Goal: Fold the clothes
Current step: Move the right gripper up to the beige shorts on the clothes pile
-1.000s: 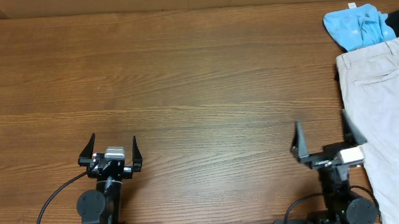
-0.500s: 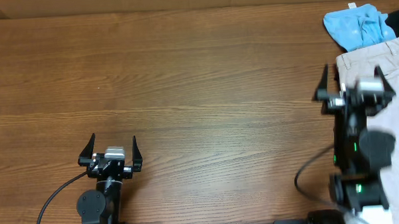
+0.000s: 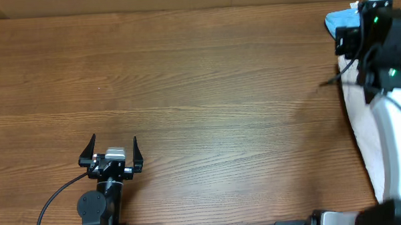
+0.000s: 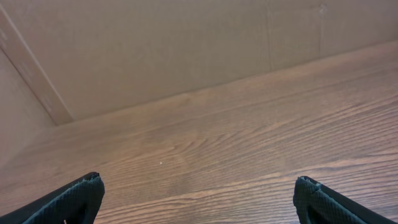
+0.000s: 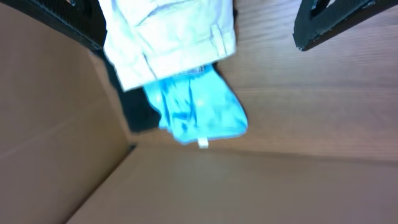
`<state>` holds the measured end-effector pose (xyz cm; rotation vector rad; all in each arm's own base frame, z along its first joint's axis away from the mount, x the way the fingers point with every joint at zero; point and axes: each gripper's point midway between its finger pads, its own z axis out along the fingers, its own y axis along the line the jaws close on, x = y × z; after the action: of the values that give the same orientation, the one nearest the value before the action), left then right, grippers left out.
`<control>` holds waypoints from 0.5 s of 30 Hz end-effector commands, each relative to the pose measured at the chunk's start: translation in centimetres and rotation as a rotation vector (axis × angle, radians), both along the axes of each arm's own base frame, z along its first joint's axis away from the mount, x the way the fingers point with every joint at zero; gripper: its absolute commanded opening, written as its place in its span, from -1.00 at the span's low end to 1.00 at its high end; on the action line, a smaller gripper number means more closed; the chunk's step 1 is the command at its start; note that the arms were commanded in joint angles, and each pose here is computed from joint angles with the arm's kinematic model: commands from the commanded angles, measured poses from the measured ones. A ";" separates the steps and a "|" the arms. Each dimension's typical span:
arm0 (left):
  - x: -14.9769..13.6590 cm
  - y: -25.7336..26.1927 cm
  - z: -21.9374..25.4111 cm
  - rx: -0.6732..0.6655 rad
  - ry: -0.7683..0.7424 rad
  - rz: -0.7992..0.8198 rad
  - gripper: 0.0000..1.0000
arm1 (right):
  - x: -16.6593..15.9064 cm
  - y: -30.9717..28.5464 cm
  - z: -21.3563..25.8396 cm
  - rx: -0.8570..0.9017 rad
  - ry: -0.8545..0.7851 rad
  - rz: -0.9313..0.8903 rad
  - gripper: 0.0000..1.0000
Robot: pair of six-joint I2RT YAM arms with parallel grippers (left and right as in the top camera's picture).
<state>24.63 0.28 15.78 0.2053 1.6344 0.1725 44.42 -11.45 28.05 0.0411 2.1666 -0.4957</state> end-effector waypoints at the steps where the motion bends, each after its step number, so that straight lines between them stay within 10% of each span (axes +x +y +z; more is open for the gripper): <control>1: 0.0 0.0 -0.2 0.012 0.004 -0.001 1.00 | 1.5 0.5 0.0 0.038 0.012 0.051 1.00; 15: 0.0 -0.1 -0.2 0.012 0.004 -0.001 0.99 | 4.2 -2.1 -7.4 0.071 0.119 -0.049 1.00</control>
<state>24.63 0.28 15.78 0.2053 1.6344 0.1725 47.64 -12.13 24.49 0.0517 2.2233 -0.4270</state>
